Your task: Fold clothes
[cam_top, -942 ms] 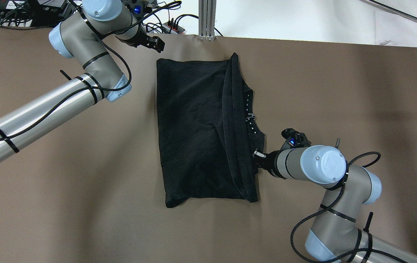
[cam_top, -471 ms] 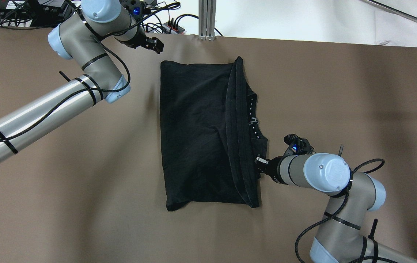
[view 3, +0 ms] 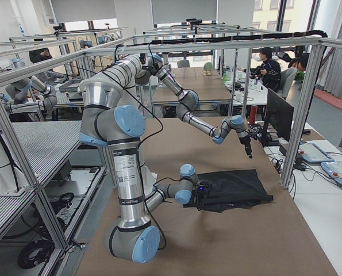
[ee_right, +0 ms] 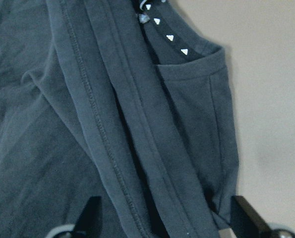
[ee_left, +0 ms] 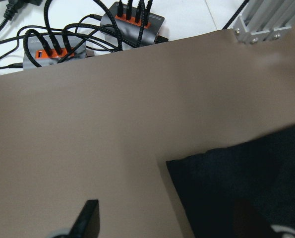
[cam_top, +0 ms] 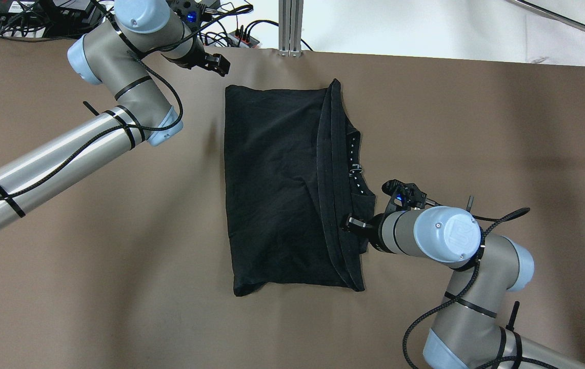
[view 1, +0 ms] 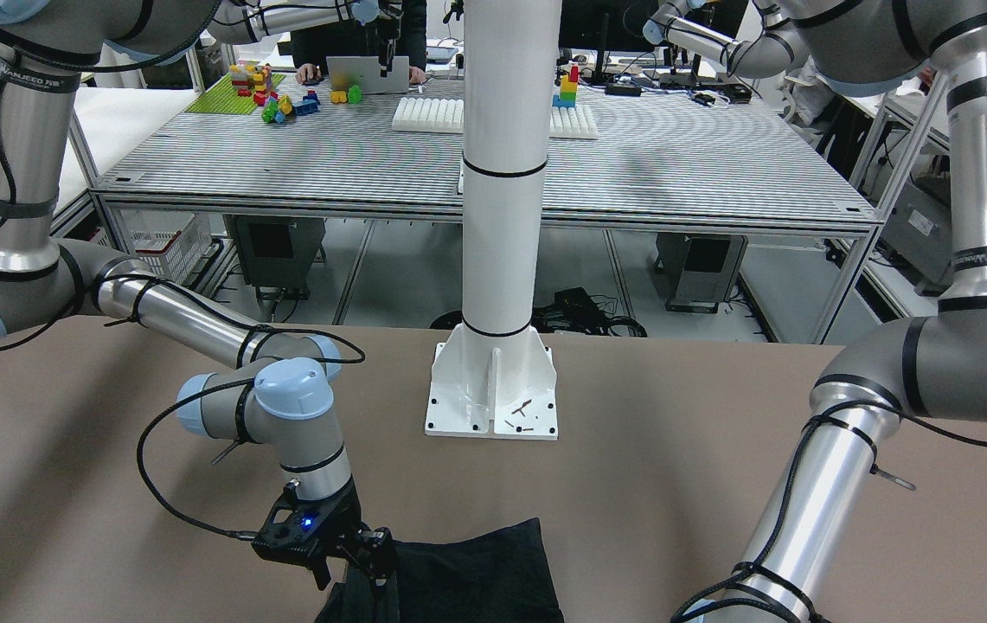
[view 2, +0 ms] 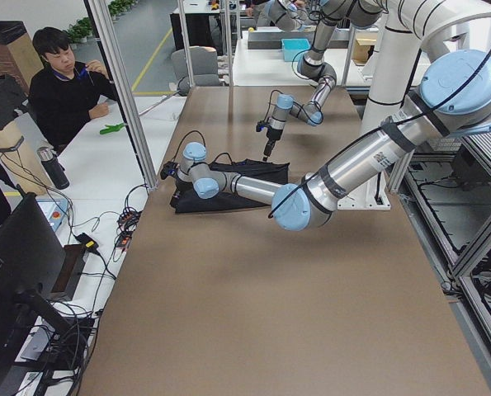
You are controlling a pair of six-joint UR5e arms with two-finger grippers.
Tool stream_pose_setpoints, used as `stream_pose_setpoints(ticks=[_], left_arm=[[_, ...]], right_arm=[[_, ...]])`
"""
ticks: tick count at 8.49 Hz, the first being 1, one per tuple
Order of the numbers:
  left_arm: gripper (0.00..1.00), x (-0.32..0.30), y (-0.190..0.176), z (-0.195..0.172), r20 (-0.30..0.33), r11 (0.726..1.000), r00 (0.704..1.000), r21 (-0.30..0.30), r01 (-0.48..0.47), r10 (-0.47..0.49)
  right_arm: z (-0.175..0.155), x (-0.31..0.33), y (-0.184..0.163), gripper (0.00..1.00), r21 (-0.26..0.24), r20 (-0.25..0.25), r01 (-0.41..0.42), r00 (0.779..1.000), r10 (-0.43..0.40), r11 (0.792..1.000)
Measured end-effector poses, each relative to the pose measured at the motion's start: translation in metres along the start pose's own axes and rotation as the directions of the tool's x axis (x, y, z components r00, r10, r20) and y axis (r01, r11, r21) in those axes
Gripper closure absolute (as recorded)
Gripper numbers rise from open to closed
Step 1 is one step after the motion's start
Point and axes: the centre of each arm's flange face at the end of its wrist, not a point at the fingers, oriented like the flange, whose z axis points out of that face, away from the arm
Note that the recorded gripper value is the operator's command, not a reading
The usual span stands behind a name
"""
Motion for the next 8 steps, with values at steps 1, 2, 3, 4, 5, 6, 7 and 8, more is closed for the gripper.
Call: stream_pose_setpoints(ticks=[1, 2, 3, 4, 5, 6, 7, 8], left_arm=[[0.05, 0.000, 0.004, 0.001, -0.002, 1.000, 1.000, -0.001, -0.002, 0.002], [0.05, -0.001, 0.006, 0.001, -0.003, 1.000, 1.000, -0.001, -0.002, 0.002], [0.05, -0.002, 0.007, 0.001, -0.002, 1.000, 1.000, -0.002, -0.003, 0.003], [0.05, -0.003, 0.008, 0.002, -0.001, 1.000, 1.000, -0.003, -0.004, 0.004], [0.05, -0.005, 0.010, 0.003, 0.000, 1.000, 1.000, -0.005, -0.005, 0.005], [0.05, -0.006, 0.011, 0.004, 0.001, 1.000, 1.000, -0.007, -0.005, 0.005], [0.05, -0.007, 0.012, 0.005, 0.002, 1.000, 1.000, -0.008, -0.006, 0.006], [0.05, -0.008, 0.013, 0.006, 0.003, 1.000, 1.000, -0.009, -0.006, 0.006]], right_arm=[[-0.004, -0.017, 0.003, 0.08, 0.005, -0.042, 0.068, 0.997, -0.068, 0.998], [-0.004, -0.027, 0.015, 0.11, 0.011, -0.077, 0.188, 0.979, -0.187, 0.982], [0.003, -0.031, 0.036, 0.18, 0.016, -0.118, 0.335, 0.936, -0.331, 0.942], [0.010, -0.030, 0.054, 0.25, 0.003, -0.161, 0.446, 0.883, -0.440, 0.895], [0.015, -0.027, 0.066, 0.32, -0.024, -0.204, 0.533, 0.826, -0.526, 0.846], [0.017, -0.025, 0.071, 0.42, -0.050, -0.227, 0.588, 0.780, -0.583, 0.807], [0.018, -0.022, 0.075, 0.50, -0.069, -0.237, 0.625, 0.747, -0.621, 0.777], [0.019, -0.020, 0.076, 0.59, -0.079, -0.242, 0.649, 0.724, -0.646, 0.757]])
